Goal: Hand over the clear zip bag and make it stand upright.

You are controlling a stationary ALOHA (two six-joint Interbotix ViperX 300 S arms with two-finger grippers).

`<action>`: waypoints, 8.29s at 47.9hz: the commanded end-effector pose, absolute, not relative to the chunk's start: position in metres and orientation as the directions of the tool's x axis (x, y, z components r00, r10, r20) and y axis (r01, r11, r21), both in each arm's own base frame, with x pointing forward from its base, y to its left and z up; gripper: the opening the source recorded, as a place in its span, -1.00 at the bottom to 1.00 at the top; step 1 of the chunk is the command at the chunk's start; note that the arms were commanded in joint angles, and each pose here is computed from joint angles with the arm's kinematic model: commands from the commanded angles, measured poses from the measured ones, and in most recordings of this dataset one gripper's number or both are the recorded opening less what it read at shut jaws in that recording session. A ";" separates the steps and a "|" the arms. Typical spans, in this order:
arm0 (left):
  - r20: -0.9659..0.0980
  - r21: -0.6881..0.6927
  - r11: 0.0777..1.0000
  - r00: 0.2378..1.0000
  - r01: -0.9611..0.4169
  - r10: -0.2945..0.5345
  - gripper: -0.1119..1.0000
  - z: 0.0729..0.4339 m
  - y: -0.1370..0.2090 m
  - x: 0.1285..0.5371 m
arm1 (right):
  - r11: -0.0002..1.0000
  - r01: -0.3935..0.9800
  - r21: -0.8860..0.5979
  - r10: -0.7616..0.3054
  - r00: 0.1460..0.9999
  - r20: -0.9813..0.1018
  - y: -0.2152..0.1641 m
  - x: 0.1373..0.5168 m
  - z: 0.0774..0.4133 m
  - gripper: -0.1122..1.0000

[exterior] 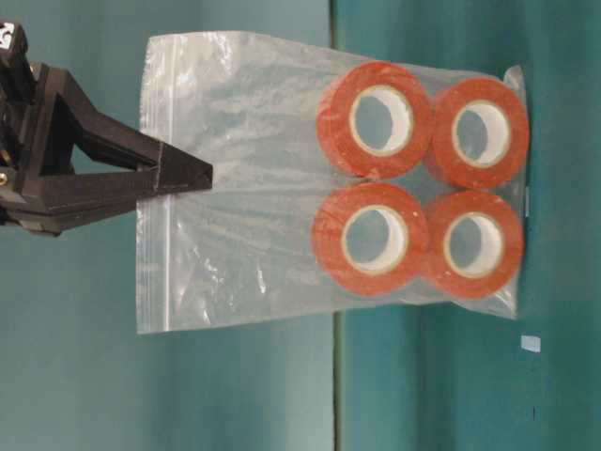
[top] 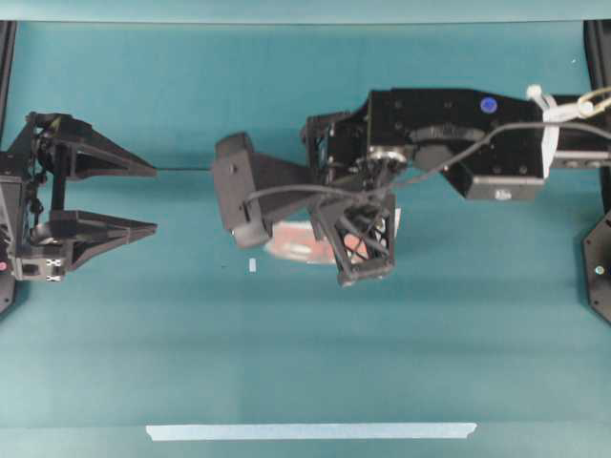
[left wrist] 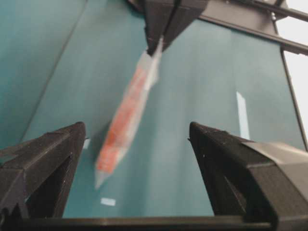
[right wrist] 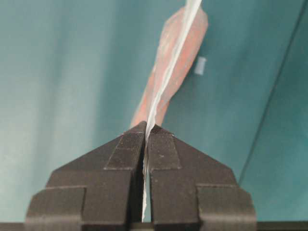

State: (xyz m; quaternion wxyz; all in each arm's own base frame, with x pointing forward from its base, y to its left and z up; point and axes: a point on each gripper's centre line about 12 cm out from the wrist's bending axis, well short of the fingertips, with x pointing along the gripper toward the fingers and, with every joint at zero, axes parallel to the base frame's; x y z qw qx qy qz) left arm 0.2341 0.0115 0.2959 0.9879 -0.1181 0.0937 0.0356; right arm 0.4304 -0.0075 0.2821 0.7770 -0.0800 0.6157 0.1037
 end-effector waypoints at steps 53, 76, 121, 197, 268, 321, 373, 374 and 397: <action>-0.276 -0.263 0.961 0.961 -0.086 0.010 0.89 0.217 0.003 0.267 | 0.963 -0.269 -0.018 0.061 0.281 -0.958 -0.006 0.433 0.279 -0.79; -0.301 -0.280 0.958 0.954 -0.068 -0.020 0.90 0.159 -0.005 0.313 | 0.963 -0.267 -0.019 0.060 0.285 -0.957 -0.007 0.433 0.279 -0.79; -0.306 -0.244 0.965 0.952 -0.094 0.016 0.90 0.113 0.008 0.380 | 0.964 -0.265 -0.020 0.060 0.291 -0.955 -0.006 0.434 0.278 -0.79; -0.364 -0.099 0.994 0.931 -0.040 0.001 -0.33 0.096 0.002 0.401 | 0.966 -0.257 -0.016 0.062 0.292 -0.954 -0.003 0.434 0.275 -0.79; -0.390 -0.051 0.999 0.921 -0.020 -0.001 -0.32 0.092 0.001 0.397 | 0.981 -0.187 -0.046 0.027 0.372 -0.928 -0.001 0.418 0.309 0.74; -0.414 -0.050 0.999 0.910 -0.017 -0.005 -0.33 0.092 -0.001 0.398 | 0.996 -0.066 -0.055 -0.003 0.619 -0.786 -0.002 0.301 0.328 0.74; -0.425 -0.049 0.999 0.905 -0.017 -0.005 -0.32 0.091 -0.001 0.398 | 0.999 -0.023 -0.028 -0.002 0.734 -0.679 -0.001 0.265 0.326 0.73; -0.425 -0.049 0.999 0.905 -0.017 -0.005 -0.33 0.091 -0.001 0.398 | 0.999 -0.023 -0.028 -0.002 0.735 -0.678 -0.001 0.265 0.326 0.73; -0.426 -0.051 0.999 0.905 -0.018 -0.005 -0.33 0.091 -0.001 0.397 | 0.999 -0.048 -0.024 0.021 0.753 -0.658 0.006 0.267 0.321 0.73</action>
